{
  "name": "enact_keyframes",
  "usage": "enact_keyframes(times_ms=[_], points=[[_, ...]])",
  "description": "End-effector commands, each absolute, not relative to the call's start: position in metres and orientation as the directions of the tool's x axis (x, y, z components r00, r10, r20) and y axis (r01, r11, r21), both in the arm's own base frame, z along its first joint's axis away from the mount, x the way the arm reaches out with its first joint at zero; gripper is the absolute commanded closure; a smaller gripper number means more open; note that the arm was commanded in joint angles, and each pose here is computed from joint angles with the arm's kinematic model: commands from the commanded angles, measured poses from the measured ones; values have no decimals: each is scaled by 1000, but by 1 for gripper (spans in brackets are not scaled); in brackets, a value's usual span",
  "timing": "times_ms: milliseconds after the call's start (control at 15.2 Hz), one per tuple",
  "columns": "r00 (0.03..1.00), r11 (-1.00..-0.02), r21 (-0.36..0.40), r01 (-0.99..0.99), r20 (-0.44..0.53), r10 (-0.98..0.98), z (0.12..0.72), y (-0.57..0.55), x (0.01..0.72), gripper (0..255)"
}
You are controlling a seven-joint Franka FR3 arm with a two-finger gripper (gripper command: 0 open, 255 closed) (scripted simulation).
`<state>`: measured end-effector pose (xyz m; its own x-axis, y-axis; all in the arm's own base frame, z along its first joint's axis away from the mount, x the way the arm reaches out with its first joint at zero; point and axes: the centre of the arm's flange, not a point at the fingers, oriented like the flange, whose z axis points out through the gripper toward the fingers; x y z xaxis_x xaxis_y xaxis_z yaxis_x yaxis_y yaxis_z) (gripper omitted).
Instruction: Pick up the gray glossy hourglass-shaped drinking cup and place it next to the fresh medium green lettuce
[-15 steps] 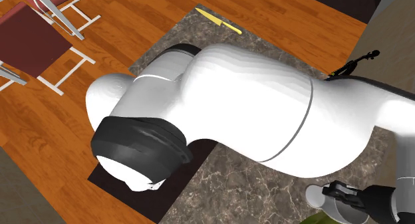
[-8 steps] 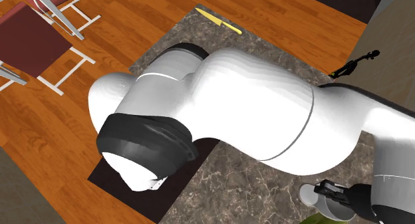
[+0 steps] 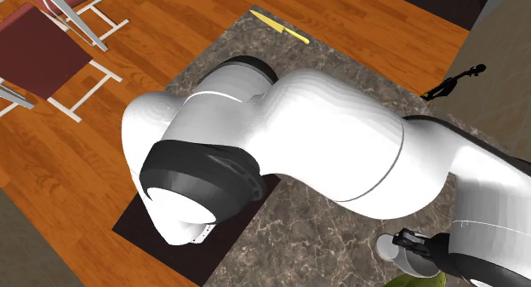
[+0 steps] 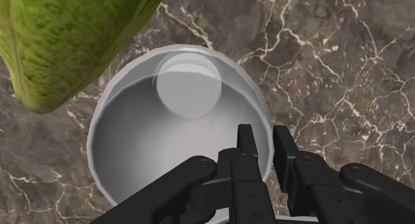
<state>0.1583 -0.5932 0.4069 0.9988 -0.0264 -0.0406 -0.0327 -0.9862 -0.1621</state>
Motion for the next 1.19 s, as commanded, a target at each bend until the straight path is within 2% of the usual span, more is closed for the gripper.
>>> enact_keyframes(times_ms=[0,528,594,924,1122], points=[[999,-986,-161,-33,-40,-27,397,-593,158,255],[999,-986,-161,-33,-40,-27,397,-593,158,255],[999,-986,-161,-33,-40,-27,397,-593,158,0],[999,-986,-161,-33,-40,-27,397,-593,158,0],[999,-986,-161,-33,-40,-27,436,-599,159,0]])
